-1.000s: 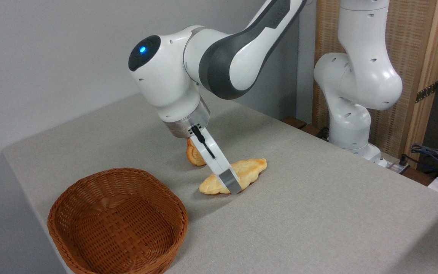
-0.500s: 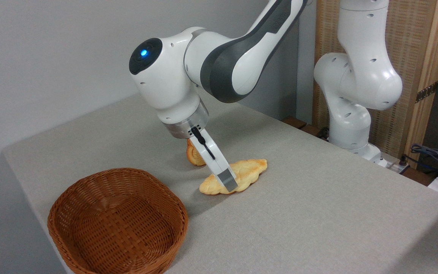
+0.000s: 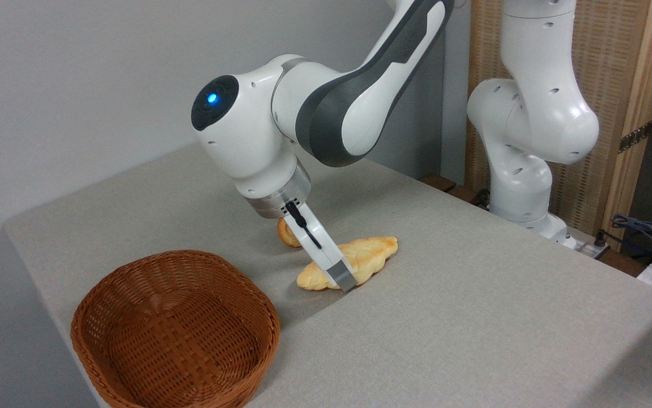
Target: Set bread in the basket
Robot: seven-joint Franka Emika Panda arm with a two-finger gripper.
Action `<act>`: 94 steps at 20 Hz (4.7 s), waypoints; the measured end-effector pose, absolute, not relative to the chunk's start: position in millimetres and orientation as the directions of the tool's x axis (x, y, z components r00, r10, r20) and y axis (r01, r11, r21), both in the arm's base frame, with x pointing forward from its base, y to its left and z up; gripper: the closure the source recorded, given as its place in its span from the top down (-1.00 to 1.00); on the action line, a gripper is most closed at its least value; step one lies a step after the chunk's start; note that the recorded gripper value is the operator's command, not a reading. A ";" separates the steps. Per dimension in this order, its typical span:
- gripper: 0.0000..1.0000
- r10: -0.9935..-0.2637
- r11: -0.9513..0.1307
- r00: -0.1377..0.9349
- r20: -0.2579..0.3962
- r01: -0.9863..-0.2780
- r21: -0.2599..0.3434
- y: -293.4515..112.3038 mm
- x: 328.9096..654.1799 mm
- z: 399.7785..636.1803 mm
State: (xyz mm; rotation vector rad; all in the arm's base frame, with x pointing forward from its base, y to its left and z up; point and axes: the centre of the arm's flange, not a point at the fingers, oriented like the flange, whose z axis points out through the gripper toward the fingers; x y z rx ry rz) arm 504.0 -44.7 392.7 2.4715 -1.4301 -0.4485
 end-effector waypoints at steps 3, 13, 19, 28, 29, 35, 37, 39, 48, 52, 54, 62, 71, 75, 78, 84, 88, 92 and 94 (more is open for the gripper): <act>0.00 -0.871 -0.487 0.471 -0.137 -0.795 0.363 -44.7 504.0 393.3; -0.04 -0.871 -0.487 0.472 -0.136 -0.795 0.361 -44.3 504.3 394.3; -0.04 -0.870 -0.489 0.476 -0.129 -0.798 0.352 -43.0 505.2 400.0; -0.02 -0.869 -0.490 0.482 -0.110 -0.808 0.327 -42.0 507.1 416.2; -0.01 -0.869 -0.490 0.483 -0.106 -0.811 0.321 -42.1 508.8 419.5; 0.02 -0.869 -0.488 0.492 -0.050 -0.839 0.240 -43.3 529.2 463.1; 0.02 -0.869 -0.488 0.493 -0.032 -0.846 0.214 -43.5 534.9 476.6; 0.02 -0.868 -0.489 0.496 -0.010 -0.854 0.178 -43.8 541.7 487.6; 0.09 -0.801 -0.584 0.589 0.106 -0.808 0.077 -28.9 575.6 515.2; 0.09 -0.718 -0.673 0.674 0.171 -0.736 0.075 -18.7 583.3 524.4; 0.09 -0.664 -0.722 0.722 0.195 -0.687 0.084 -18.7 587.0 525.1; 0.19 -0.489 -0.838 0.823 0.289 -0.535 0.106 -20.3 603.8 526.0; 1.00 -0.446 -0.863 0.811 0.379 -0.502 0.059 -15.6 613.9 537.2; 1.00 -0.424 -0.872 0.817 0.391 -0.484 0.066 -15.1 614.9 538.6; 1.00 -0.424 -0.873 0.817 0.391 -0.484 0.066 -15.1 614.9 538.7; 1.00 -0.424 -0.873 0.817 0.391 -0.484 0.065 -15.0 615.0 538.8; 1.00 -0.424 -0.873 0.817 0.391 -0.484 0.065 -14.9 615.0 539.0; 1.00 -0.495 -0.853 0.815 0.301 -0.522 0.012 -12.9 609.6 532.5; 1.00 -0.550 -0.825 0.803 0.229 -0.565 -0.002 -13.1 603.2 528.3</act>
